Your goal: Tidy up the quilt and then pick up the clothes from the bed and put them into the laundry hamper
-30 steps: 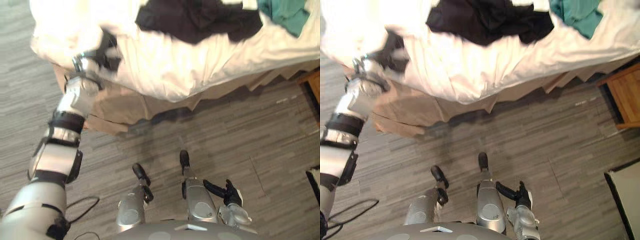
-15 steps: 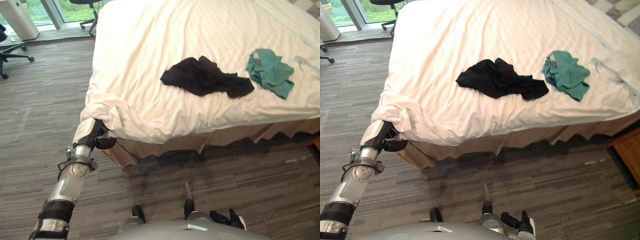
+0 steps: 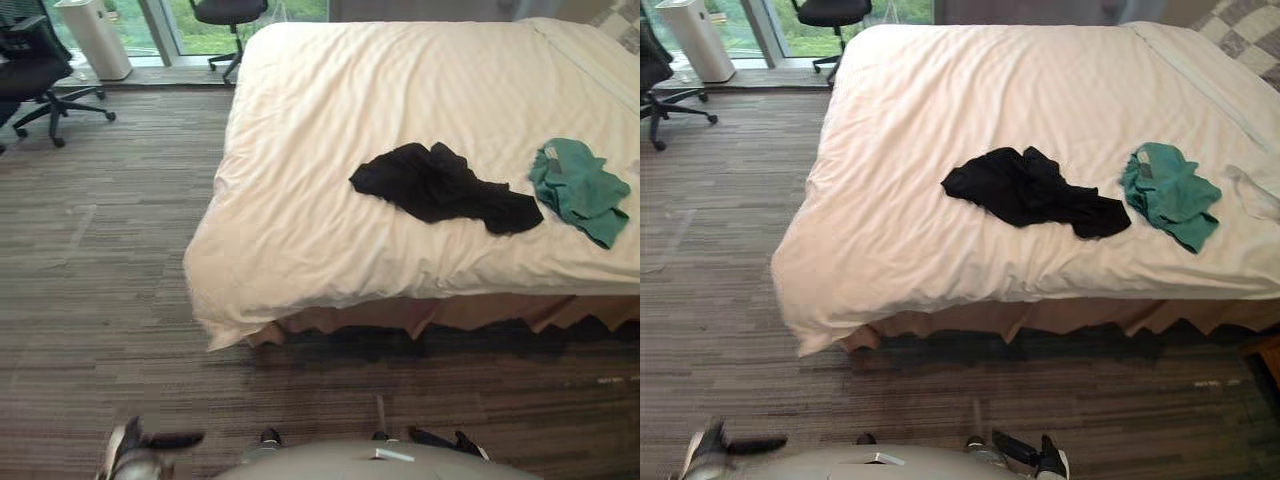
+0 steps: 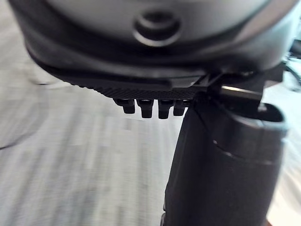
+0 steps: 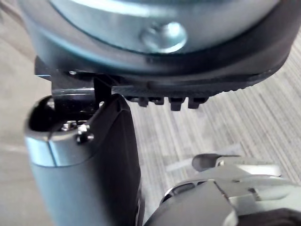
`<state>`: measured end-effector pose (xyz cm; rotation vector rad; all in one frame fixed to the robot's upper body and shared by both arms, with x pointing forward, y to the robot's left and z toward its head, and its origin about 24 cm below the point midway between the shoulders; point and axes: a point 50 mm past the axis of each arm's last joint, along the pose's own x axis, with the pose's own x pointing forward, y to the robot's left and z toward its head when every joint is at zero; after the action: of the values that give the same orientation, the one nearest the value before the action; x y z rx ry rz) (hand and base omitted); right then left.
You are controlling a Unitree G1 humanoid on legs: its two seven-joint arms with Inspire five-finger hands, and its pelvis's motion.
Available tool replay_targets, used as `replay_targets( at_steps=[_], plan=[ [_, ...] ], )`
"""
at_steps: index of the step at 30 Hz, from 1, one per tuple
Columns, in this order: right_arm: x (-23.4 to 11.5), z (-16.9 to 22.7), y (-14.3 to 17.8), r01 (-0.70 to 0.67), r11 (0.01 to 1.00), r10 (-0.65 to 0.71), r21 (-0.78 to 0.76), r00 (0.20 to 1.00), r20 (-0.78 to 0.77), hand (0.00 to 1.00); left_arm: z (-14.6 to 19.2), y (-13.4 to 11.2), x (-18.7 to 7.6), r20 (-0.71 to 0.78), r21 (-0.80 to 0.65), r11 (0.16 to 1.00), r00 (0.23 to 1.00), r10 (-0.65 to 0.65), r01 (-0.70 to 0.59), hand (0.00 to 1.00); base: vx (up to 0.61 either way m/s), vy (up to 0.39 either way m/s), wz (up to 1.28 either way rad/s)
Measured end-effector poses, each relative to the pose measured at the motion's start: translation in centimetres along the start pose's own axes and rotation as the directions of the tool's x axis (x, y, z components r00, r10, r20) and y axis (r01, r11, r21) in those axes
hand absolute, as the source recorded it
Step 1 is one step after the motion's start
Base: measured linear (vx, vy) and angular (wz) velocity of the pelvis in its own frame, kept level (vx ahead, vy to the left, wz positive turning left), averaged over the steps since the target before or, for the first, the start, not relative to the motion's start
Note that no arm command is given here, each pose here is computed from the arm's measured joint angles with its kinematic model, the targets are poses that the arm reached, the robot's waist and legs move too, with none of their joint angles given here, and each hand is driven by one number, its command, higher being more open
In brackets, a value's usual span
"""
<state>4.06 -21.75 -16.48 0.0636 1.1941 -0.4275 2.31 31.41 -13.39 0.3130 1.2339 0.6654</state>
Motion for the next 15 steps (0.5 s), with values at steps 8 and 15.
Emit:
replay_targets(
  at_steps=[8, 15],
  plan=[
    [0.3, 3.6, -4.0, 0.093, 0.936, -0.131, 0.341, 0.987, 0.09, 1.0, -6.0, 0.0, -1.5, -0.202, -0.153, 0.988, 0.979, -0.015, -0.017, 1.0, -0.06, 0.035, 0.07],
    [-5.3, 16.6, -5.0, 0.026, 0.887, -0.33, 0.461, 0.734, 0.594, 0.0, -1.2, -4.4, -2.4, 0.056, -0.024, 0.995, 0.994, -0.096, 0.097, 1.0, -0.04, 0.015, -0.03]
  ],
)
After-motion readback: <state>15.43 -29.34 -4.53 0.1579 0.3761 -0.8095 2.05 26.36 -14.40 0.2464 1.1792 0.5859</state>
